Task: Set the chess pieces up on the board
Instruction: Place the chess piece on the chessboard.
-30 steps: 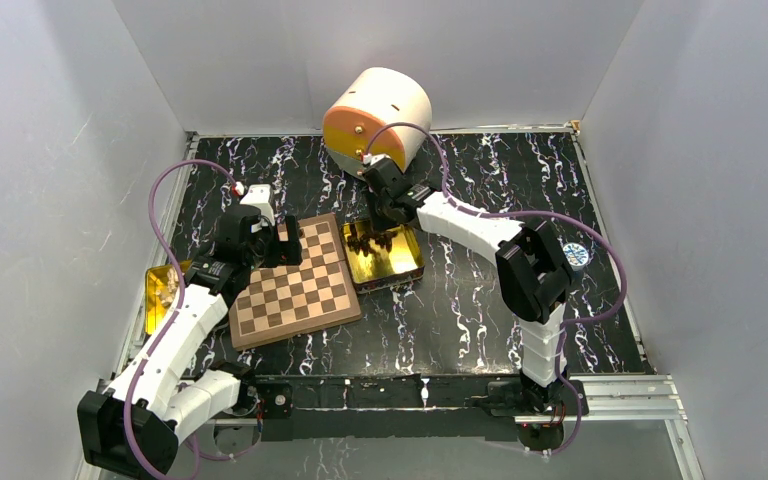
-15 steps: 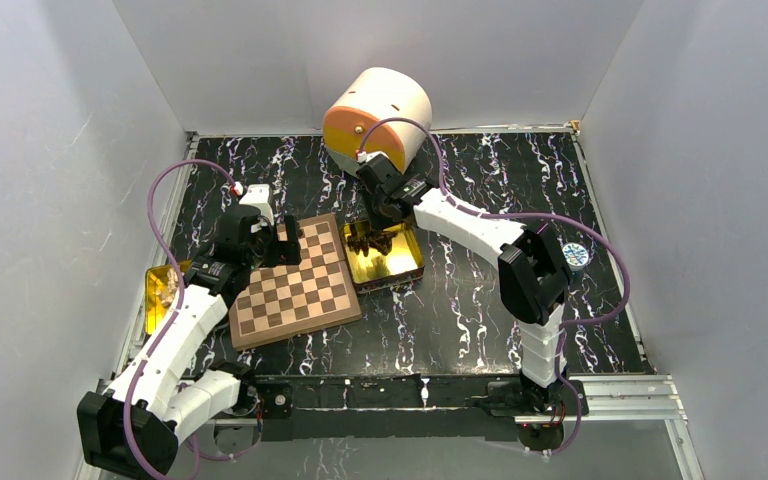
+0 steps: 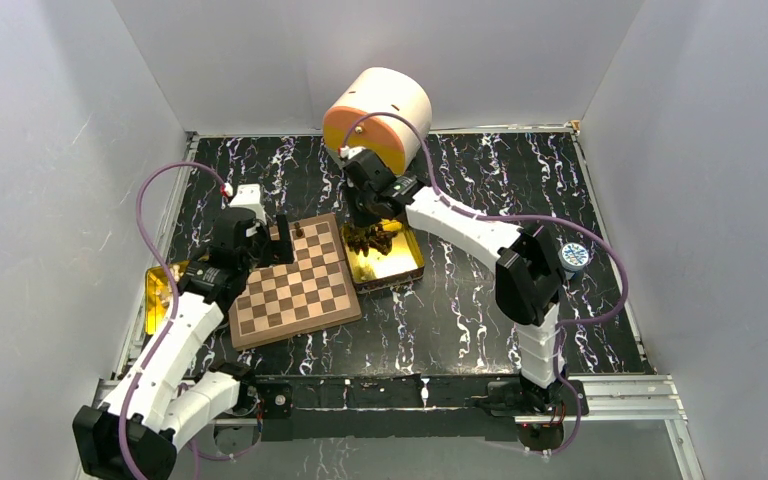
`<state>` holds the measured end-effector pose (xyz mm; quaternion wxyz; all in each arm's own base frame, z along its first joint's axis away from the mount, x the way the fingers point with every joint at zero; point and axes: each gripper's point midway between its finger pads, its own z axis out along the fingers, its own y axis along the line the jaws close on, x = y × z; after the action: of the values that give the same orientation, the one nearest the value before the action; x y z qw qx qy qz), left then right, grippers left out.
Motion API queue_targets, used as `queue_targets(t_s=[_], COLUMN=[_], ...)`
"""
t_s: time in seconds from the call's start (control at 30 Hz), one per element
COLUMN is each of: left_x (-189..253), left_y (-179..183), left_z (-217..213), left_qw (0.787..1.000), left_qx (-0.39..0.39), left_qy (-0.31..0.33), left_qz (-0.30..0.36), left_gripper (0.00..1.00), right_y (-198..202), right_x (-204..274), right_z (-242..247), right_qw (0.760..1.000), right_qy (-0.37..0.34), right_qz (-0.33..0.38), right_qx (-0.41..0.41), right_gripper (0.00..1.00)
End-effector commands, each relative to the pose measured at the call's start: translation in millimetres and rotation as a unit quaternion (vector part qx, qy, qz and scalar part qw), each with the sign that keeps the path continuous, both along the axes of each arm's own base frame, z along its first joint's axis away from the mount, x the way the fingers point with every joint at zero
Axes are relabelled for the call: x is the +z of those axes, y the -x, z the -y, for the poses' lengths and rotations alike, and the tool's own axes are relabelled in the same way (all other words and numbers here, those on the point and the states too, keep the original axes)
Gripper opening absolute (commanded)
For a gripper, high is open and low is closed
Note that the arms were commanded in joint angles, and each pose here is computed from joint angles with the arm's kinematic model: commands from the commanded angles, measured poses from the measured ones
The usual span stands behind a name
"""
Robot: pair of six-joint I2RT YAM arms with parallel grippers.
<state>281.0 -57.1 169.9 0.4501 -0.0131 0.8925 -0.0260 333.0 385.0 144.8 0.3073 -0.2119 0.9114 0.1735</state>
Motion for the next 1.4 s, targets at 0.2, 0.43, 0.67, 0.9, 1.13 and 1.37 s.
queue_targets(t_s=[0.2, 0.43, 0.67, 0.9, 1.13, 1.37], left_x=[34, 35, 35, 33, 32, 29], left_y=[6, 6, 7, 7, 7, 6], left_z=[-32, -33, -33, -33, -32, -30], left_qw=[0.995, 0.995, 0.995, 0.995, 0.995, 0.996], left_qx=[0.074, 0.076, 0.076, 0.075, 0.073, 0.074], left_qy=[-0.025, -0.026, -0.027, -0.027, -0.026, -0.022], left_qz=[0.062, 0.062, 0.063, 0.06, 0.058, 0.053], left_gripper=[0.92, 0.92, 0.92, 0.92, 0.92, 0.92], right_y=[-31, -37, -31, -22, -23, -23], right_x=[38, 26, 3, -20, -25, -10], right_z=[-66, -93, -107, -115, -116, -117], right_qw=[0.997, 0.996, 0.997, 0.997, 0.997, 0.996], right_qy=[-0.065, -0.067, -0.055, -0.04, -0.035, -0.048], right_qz=[0.04, 0.047, 0.038, 0.027, 0.027, 0.031], right_qx=[0.024, 0.034, 0.046, 0.058, 0.06, 0.061], right_gripper=[0.11, 0.13, 0.14, 0.18, 0.22, 0.37])
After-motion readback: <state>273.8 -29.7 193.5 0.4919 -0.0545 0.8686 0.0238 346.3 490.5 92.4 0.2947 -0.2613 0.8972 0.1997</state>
